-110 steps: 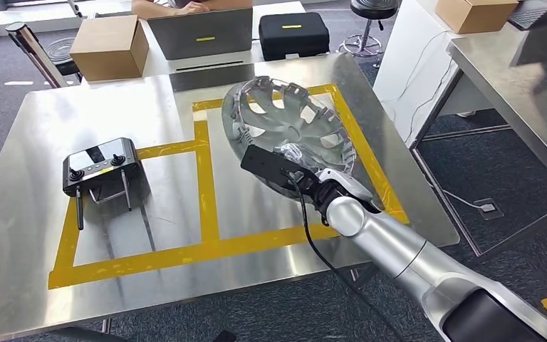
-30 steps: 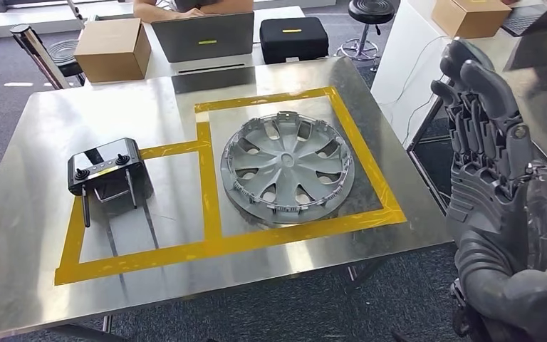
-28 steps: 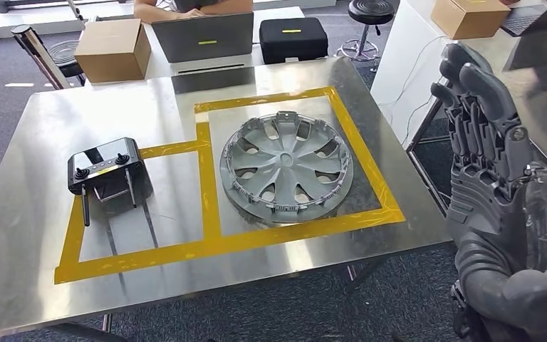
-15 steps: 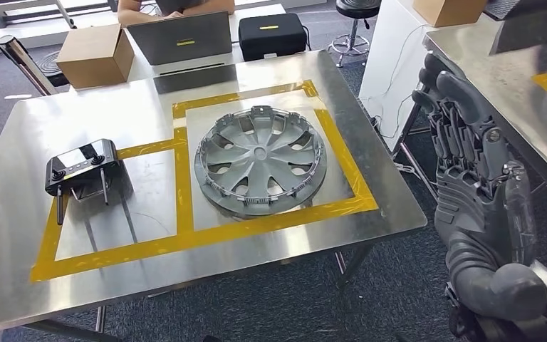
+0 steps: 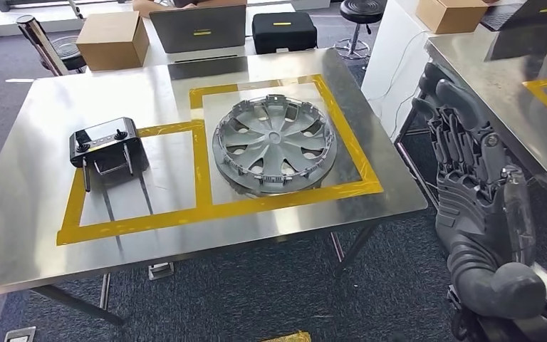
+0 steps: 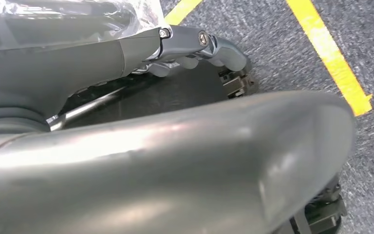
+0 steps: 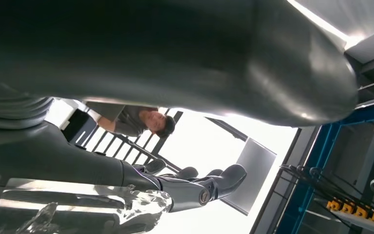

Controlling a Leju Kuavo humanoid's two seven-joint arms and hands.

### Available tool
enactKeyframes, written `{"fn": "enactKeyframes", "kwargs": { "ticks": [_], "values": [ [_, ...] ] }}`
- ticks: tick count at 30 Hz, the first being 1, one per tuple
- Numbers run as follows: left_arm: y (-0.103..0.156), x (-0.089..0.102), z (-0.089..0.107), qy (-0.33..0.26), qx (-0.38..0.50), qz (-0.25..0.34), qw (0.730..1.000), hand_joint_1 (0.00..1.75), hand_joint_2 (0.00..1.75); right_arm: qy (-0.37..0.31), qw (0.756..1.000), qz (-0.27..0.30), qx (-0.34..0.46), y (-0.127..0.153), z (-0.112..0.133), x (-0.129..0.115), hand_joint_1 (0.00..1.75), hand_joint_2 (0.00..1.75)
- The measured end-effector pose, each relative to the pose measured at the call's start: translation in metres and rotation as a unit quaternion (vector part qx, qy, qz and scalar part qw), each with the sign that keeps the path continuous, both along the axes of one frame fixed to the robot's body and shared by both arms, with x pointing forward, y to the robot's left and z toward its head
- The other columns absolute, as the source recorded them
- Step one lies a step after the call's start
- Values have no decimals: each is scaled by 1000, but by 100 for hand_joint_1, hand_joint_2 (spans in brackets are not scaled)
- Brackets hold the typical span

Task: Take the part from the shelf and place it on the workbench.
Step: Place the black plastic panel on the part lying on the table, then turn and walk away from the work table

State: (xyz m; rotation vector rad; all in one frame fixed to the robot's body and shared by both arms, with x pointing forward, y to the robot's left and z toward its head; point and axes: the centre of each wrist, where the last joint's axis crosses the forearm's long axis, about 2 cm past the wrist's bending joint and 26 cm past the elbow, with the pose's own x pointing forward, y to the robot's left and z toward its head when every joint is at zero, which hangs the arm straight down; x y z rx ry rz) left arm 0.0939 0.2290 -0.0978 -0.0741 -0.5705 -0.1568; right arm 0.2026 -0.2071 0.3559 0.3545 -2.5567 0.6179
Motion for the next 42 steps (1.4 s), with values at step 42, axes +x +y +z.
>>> {"fn": "enactKeyframes", "kwargs": {
  "ticks": [42],
  "values": [
    [-5, 7, 2, -8, -2, 16, 1000, 0, 0, 3, 1000, -17, -7, -8, -5, 1, 0, 0]
  ]
}}
